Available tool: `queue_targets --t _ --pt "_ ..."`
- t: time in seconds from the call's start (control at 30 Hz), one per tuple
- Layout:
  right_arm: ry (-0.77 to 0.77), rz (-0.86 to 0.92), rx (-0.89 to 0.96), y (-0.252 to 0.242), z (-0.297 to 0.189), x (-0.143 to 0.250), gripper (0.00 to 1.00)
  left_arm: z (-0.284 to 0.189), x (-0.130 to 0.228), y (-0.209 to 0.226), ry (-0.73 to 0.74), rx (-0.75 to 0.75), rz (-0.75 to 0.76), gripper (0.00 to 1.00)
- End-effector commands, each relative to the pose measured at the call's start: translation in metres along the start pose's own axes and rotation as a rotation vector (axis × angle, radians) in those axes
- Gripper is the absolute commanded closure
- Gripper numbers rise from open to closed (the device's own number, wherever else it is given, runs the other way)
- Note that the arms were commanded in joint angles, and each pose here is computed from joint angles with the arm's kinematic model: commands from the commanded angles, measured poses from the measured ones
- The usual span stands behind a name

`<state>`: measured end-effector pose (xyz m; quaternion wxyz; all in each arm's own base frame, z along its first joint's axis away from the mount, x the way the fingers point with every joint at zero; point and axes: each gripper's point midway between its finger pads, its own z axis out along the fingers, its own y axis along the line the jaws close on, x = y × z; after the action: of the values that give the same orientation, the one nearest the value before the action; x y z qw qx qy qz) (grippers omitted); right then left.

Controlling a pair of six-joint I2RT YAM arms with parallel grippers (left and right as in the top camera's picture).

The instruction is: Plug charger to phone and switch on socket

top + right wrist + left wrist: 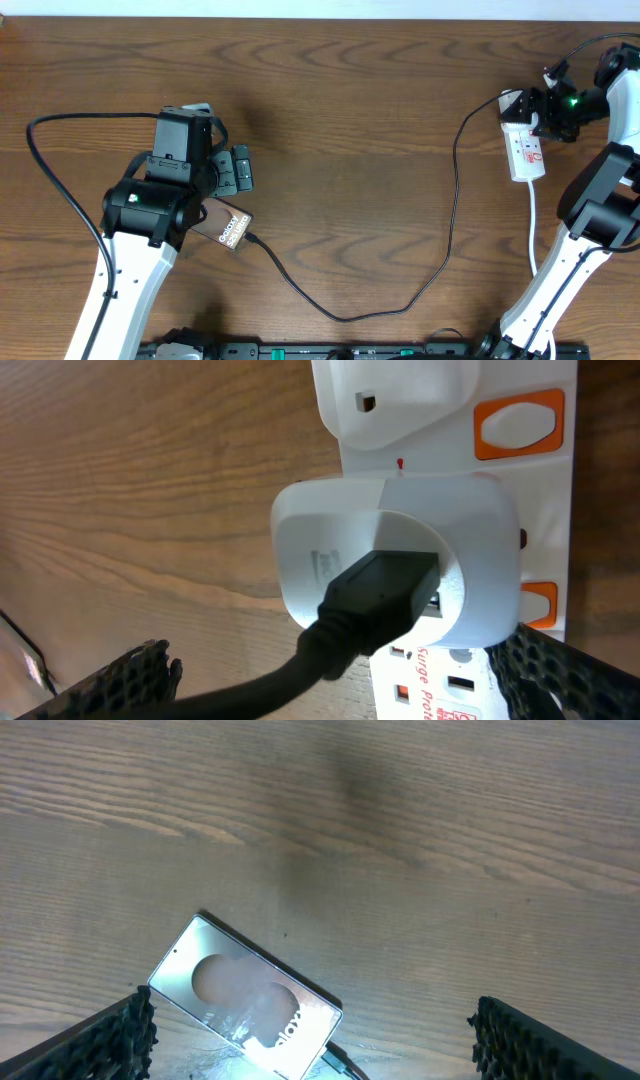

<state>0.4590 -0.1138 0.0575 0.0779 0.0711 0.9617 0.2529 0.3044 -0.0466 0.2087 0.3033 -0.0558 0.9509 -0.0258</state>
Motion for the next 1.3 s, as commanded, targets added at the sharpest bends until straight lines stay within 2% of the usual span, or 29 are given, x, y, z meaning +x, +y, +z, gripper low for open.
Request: queue_targets --t 0.0,0.53,0.9,1.27 --pt "0.023 0.017 -0.021 0.004 0.012 0.004 0.01 -0.003 -0.005 0.000 -0.016 -0.006 0.011 0.02" --pt "0.035 -0.008 -0.011 0.010 0.021 0.003 0.01 -0.003 -0.005 0.000 -0.016 -0.006 0.011 0.02" --pt "0.113 0.014 -0.022 0.001 0.056 0.014 0.01 -0.003 -0.005 0.000 -0.016 -0.006 0.011 0.02" --pt "0.054 0.017 0.056 -0.008 0.019 -0.005 0.01 -0.003 -0.005 0.000 -0.016 -0.006 0.011 0.02"
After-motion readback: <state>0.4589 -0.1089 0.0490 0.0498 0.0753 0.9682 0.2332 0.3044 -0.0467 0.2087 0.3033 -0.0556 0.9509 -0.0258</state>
